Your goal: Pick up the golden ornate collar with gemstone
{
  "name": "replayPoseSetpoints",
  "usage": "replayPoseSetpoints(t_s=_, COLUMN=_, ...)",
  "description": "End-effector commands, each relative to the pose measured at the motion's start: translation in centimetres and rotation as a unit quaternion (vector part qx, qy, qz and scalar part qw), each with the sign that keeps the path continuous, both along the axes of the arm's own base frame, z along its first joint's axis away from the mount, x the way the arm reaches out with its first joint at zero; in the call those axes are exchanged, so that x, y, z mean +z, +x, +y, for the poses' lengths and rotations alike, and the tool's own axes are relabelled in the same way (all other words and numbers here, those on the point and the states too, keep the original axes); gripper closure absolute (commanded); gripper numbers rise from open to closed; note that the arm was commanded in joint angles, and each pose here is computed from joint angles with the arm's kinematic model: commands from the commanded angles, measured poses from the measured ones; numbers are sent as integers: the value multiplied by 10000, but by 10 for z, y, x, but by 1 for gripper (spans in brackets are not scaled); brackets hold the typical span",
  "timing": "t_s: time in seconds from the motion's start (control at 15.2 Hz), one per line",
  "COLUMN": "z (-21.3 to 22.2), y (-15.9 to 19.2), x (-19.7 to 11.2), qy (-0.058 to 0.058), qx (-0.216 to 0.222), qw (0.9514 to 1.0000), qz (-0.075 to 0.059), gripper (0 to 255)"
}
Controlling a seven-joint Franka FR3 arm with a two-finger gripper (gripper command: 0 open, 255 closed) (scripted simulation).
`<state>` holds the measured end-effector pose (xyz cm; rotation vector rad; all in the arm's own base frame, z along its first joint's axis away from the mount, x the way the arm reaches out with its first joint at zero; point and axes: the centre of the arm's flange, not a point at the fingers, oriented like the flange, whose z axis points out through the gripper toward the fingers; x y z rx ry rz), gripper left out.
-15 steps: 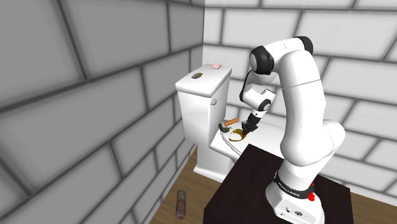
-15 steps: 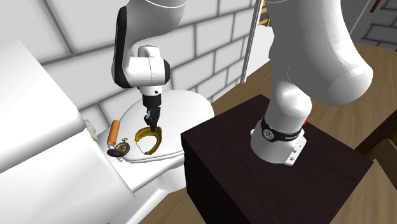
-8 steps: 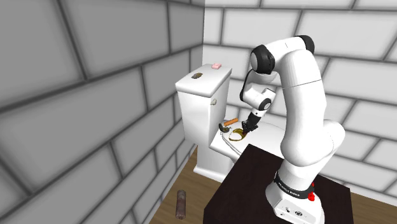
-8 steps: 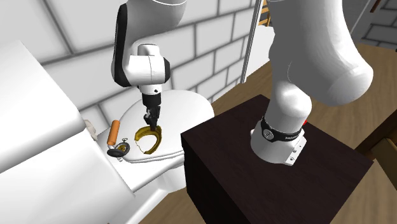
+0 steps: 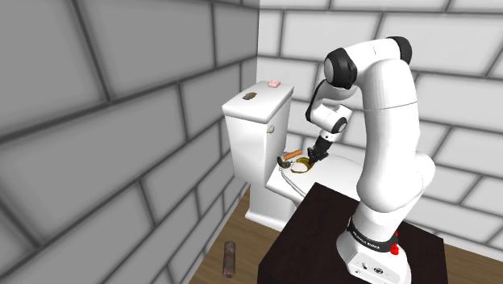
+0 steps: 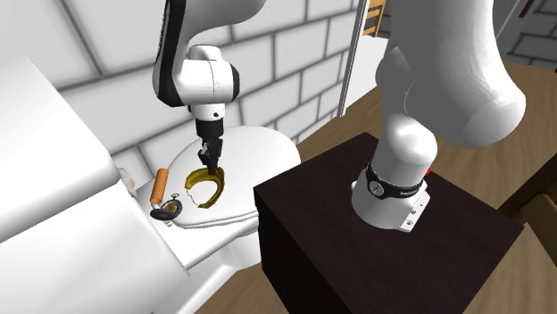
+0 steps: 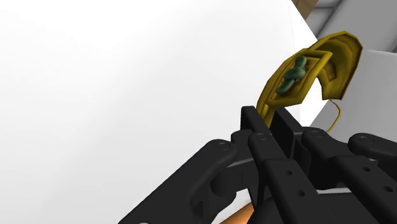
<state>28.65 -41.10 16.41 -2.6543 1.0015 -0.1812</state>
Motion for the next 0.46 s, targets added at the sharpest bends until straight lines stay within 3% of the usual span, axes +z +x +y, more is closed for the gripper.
replayPoseSetpoints(t_s=0.0, z=0, y=-1, x=12, qy=1, qx=-1, qw=10000, qz=2, gripper=255)
replayPoseSetpoints(t_s=0.4, z=0, y=-1, x=33, qy=1, qx=-1, qw=10000, qz=2, gripper=255)
